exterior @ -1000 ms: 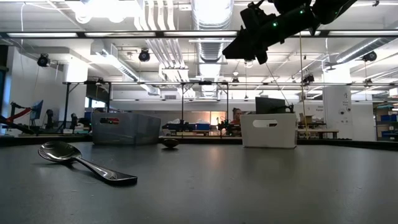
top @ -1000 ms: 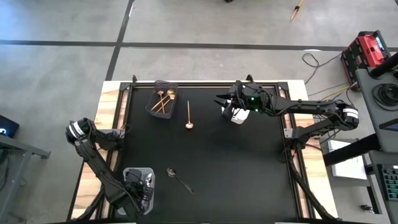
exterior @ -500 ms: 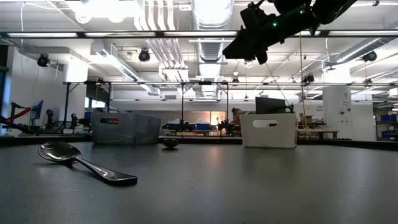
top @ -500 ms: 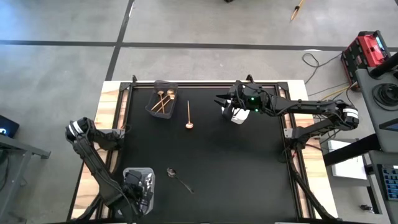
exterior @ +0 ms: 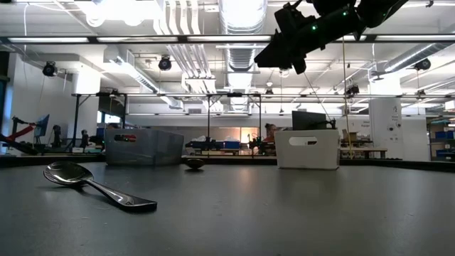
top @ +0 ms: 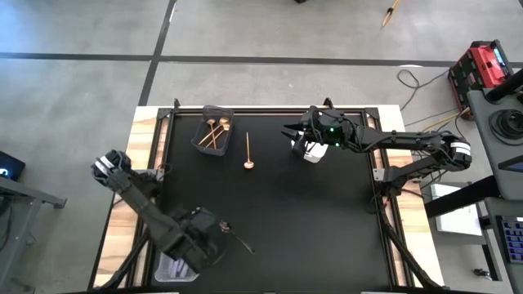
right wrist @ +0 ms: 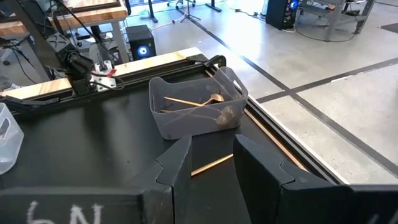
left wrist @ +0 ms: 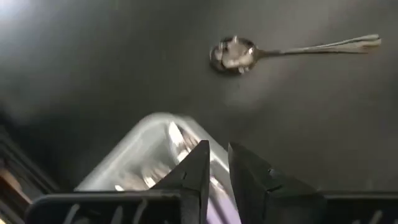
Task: Sort silverware by color (type)
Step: Put the gold spoon into the black bin
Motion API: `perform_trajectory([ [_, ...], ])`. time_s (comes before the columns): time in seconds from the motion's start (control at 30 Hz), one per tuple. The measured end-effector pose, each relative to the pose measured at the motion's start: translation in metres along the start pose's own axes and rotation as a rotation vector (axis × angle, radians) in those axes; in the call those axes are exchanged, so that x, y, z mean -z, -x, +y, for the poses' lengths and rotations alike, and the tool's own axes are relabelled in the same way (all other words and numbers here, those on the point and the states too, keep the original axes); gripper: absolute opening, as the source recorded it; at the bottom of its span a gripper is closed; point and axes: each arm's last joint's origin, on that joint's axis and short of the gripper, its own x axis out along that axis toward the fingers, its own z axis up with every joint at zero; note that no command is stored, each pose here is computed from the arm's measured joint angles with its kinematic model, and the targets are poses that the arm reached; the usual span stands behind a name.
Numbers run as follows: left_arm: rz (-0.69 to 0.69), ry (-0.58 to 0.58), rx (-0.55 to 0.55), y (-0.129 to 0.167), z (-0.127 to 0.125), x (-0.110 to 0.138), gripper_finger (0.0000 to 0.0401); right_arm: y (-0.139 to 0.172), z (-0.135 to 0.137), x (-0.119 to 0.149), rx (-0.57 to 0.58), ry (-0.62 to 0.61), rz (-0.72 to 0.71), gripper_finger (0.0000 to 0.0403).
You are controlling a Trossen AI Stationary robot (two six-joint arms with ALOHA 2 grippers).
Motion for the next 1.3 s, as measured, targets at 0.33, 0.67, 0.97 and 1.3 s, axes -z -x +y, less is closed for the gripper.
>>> perform_trajectory([
  [0.33, -0.136, -0.238, 0.122, -0.027, 0.029, -0.034, 0.0004, 0.0, 0.0, 0.0, 0.0, -0.001, 0.0, 0.0109],
  [0.67, -0.63, -0.552, 0.361, -0.007, 0.056, -0.044, 0.0001, 0.0, 0.0, 0.0, 0.0, -0.046, 0.0, 0.0109],
  [0.97, -0.961, -0.681, 0.286, -0.004, 0.104, -0.051, 0.0, 0.001, 0.014, 0.001, -0.047, -0.127, 0.007, 0.0109],
  [1.3, -1.314, -0.623, 0.25, 0.018, 0.145, -0.054, 0.0, -0.022, 0.034, 0.023, -0.068, -0.064, 0.076, 0.0109],
])
